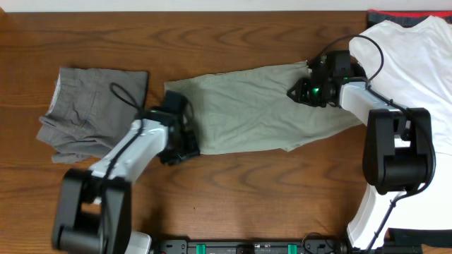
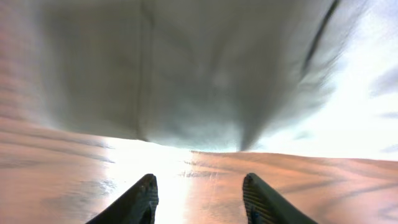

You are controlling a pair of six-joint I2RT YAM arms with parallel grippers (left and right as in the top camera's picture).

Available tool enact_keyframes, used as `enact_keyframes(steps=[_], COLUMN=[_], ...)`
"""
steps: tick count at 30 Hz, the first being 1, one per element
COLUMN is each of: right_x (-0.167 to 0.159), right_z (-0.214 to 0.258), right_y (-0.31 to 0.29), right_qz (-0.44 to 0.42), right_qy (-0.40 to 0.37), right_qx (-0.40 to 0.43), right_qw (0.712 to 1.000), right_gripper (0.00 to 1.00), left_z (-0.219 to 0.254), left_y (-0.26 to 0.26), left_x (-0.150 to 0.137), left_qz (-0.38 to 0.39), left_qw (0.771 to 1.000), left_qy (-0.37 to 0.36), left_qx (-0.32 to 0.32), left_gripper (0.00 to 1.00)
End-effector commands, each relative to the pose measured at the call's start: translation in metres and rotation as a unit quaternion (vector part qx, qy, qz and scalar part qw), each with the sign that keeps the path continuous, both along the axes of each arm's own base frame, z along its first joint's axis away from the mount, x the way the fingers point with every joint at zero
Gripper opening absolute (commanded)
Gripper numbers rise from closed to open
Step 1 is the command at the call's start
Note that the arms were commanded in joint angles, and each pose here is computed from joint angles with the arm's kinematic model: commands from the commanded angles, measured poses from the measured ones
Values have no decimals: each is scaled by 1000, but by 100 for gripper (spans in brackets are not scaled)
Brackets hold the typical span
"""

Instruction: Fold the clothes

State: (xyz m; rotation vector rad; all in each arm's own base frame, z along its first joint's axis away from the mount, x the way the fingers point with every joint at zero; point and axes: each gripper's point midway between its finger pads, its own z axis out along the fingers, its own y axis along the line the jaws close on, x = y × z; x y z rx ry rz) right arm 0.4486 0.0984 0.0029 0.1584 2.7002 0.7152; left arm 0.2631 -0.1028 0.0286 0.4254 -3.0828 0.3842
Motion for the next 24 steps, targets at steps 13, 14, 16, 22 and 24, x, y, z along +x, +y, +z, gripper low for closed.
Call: enact_keyframes(steps=[13, 14, 16, 22, 24], right_x=[-17, -20, -27, -51, -57], right_z=[121, 123, 123, 111, 105], right_y=[2, 6, 16, 49, 64], right_qz=[45, 50, 65, 120, 139], right_qy=[-130, -129, -121, -90, -83], right_qx=[-30, -26, -12, -8, -9], right_qw=[990, 990, 991, 989, 987], right_gripper=[44, 44, 44, 43, 40], left_z=[22, 16, 2, -20, -23], left_y=[47, 46, 52, 56, 52], left_x=[67, 69, 70, 82, 87], left_qz=[2, -3, 0, -9, -18], left_qw=[980, 978, 979, 978, 974], left_qy=[-123, -123, -114, -124, -135], left_qx=[-157, -167, -168, -168, -183], left_gripper=[75, 75, 75, 80, 80])
